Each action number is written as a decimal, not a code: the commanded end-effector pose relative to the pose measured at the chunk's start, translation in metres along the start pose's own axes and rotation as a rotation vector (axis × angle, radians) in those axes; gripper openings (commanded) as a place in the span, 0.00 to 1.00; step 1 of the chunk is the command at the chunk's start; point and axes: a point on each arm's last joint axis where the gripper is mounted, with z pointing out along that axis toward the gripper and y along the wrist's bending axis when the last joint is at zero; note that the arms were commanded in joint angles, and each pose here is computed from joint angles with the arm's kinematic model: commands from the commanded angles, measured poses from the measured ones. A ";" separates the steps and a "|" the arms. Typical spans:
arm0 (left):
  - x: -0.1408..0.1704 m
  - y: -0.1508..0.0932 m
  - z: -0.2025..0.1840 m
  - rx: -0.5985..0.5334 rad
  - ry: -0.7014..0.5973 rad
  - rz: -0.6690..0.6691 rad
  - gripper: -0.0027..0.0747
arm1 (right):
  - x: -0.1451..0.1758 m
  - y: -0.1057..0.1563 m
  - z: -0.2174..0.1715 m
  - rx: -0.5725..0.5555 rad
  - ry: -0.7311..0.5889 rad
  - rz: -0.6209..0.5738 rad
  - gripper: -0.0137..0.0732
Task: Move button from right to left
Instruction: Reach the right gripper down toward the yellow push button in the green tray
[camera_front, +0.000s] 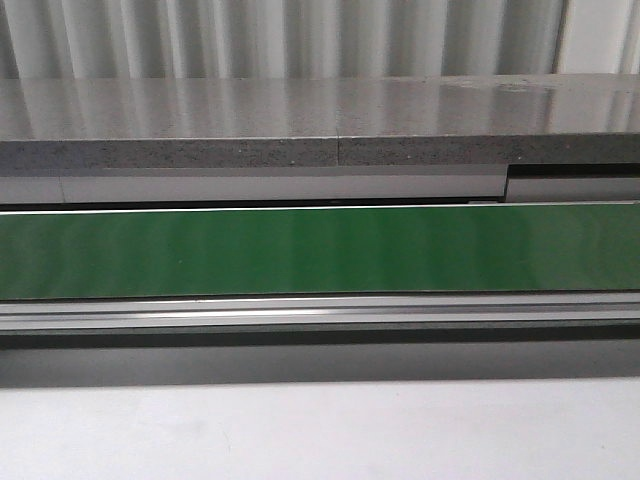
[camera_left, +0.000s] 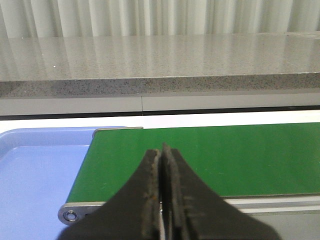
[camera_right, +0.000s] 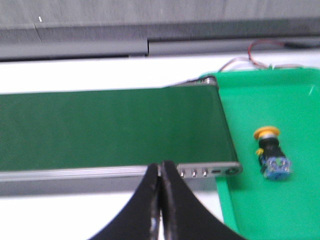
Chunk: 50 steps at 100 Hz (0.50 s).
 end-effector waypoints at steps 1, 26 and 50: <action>-0.001 0.000 -0.002 0.002 -0.091 -0.008 0.01 | -0.016 0.001 0.005 -0.001 0.009 -0.003 0.08; -0.001 0.000 -0.002 0.002 -0.091 -0.008 0.01 | -0.027 0.002 0.034 0.015 0.268 -0.003 0.08; -0.001 0.000 -0.002 0.002 -0.091 -0.008 0.01 | -0.043 0.003 0.062 0.024 0.420 -0.003 0.43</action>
